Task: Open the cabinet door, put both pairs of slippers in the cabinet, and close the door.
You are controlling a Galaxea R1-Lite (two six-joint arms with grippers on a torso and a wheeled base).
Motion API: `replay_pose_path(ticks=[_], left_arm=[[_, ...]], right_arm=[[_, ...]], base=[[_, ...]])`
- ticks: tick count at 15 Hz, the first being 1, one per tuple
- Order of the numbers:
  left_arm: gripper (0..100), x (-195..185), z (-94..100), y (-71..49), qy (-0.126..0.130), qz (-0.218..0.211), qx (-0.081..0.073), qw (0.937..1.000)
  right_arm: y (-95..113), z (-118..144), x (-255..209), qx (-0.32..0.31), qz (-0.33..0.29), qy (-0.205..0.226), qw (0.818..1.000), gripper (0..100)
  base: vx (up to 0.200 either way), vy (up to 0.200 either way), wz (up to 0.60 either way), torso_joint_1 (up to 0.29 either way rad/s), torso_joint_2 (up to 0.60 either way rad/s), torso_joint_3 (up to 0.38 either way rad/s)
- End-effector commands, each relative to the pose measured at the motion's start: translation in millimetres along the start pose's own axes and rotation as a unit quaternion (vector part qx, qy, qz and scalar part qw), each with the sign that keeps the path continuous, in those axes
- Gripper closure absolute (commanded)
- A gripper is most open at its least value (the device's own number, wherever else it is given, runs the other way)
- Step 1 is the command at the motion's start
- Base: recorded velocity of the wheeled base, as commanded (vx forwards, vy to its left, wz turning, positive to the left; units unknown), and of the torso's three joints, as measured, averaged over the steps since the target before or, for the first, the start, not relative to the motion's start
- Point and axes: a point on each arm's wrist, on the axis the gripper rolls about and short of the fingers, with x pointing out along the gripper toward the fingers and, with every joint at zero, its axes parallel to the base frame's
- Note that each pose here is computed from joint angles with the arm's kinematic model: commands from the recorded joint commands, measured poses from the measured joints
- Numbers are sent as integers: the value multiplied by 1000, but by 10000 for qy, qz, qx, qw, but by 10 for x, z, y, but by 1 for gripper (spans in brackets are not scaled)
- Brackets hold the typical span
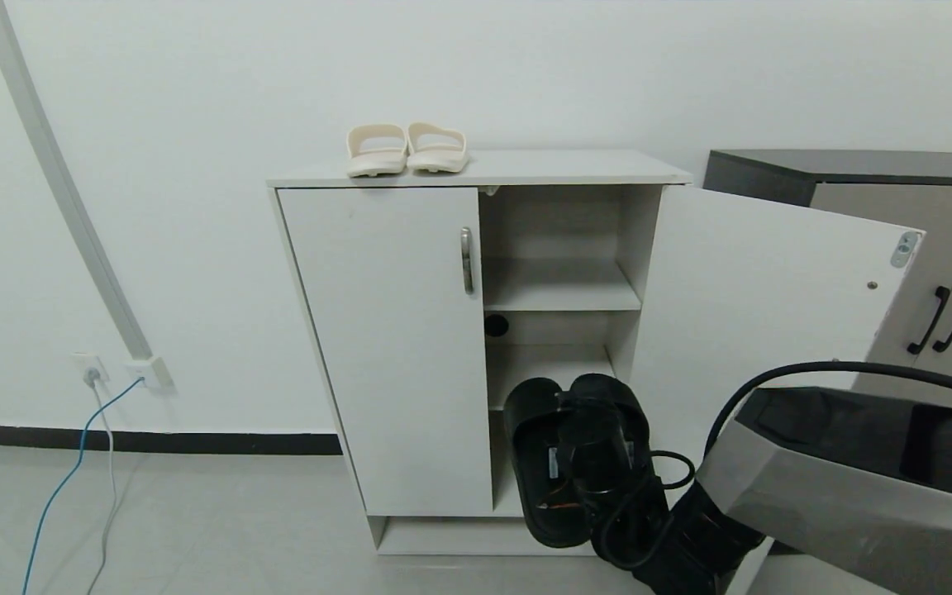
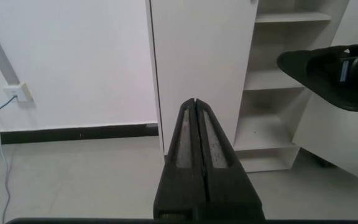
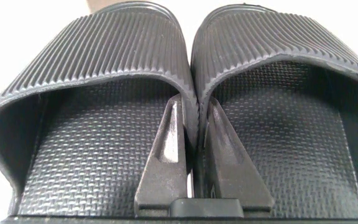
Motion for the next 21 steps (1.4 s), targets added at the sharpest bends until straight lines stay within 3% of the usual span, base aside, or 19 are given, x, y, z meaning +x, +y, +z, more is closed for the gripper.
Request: replay_pose_path(ticks=[1,21], left_arm=[[100,2,0,0,12,-4,-1,10000],[100,2,0,0,12,-4,-1,10000]], right_arm=[[45,-130,118,-42,0,64,10000,100],[60,-286,260,-68,-46,140,9999,100]], base=[[0,0,0,0,0,0],[0,0,0,1,0,-25]])
